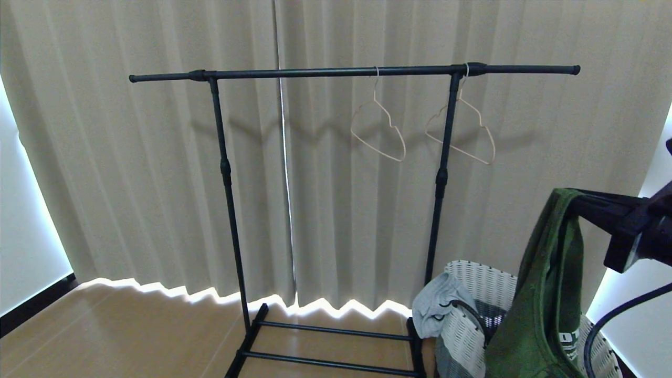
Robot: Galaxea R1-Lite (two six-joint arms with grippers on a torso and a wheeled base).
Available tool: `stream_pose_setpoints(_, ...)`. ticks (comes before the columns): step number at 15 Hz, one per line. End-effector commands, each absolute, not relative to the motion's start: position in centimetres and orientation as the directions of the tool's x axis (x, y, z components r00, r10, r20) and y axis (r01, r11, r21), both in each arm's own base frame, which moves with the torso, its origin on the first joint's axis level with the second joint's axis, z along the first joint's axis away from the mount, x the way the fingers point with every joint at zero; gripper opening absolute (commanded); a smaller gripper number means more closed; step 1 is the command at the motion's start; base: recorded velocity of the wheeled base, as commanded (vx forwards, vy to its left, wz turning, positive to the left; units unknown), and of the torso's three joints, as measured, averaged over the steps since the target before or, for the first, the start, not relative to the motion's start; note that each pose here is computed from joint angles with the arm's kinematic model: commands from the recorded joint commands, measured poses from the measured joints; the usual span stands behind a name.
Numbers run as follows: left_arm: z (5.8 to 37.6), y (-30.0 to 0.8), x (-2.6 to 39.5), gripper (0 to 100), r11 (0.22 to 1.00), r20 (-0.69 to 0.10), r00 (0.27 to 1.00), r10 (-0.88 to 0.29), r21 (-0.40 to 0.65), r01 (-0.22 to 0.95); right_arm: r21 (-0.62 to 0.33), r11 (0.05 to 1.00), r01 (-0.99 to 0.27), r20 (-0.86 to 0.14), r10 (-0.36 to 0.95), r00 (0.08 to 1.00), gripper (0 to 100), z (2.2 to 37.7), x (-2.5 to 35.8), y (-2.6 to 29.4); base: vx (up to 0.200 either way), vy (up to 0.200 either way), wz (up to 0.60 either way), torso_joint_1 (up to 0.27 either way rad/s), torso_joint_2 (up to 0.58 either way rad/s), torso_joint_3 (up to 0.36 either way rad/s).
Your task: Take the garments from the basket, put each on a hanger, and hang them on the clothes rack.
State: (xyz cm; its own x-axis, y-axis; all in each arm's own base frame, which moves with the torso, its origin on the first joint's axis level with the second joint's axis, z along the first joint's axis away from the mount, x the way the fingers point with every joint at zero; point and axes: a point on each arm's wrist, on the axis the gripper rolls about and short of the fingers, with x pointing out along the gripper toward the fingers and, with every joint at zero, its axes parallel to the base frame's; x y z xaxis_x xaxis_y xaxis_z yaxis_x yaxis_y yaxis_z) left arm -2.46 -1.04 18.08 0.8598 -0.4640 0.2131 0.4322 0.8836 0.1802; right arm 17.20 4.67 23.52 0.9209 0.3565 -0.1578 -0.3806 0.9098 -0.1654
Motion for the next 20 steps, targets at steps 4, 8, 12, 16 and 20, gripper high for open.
stream_pose_setpoints(4, 25.8, -3.1, 9.6, 100, 0.743, 0.038, 0.742, -0.669, 0.067, 0.666, -0.098, 0.863, -0.495, -0.118, 0.484, 0.867, 0, 24.7, 19.9, 8.4, 0.000, 0.000, 0.00, 0.000, 0.00, 0.000)
stream_pose_setpoints(8, 24.3, -8.8, 13.5, 100, 0.663, -0.058, 0.663, -0.746, 0.030, 0.748, -0.084, 0.839, -0.538, -0.097, 0.530, 0.842, 0, 25.1, 20.5, 9.9, 0.000, 0.000, 0.00, 0.000, 0.00, 0.000)
stream_pose_setpoints(12, 20.2, -19.2, 16.0, 100, 0.591, -0.163, 0.581, -0.798, -0.021, 0.806, -0.025, 0.800, -0.599, -0.055, 0.597, 0.800, 0, 24.9, 21.3, 12.5, 0.000, 0.000, 0.00, 0.000, 0.00, 0.000)
stream_pose_setpoints(16, 18.3, -27.8, 18.9, 100, 0.546, -0.183, 0.524, -0.832, -0.094, 0.833, 0.033, 0.756, -0.653, -0.024, 0.654, 0.756, 0, 24.9, 21.2, 13.7, 0.000, 0.000, 0.00, 0.000, 0.00, 0.000)
stream_pose_setpoints(20, 17.8, -31.0, 20.9, 100, 0.549, -0.160, 0.528, -0.834, -0.156, 0.821, 0.036, 0.750, -0.660, -0.027, 0.661, 0.750, 0, 24.8, 21.2, 13.9, 0.000, 0.000, 0.00, 0.000, 0.00, 0.000)
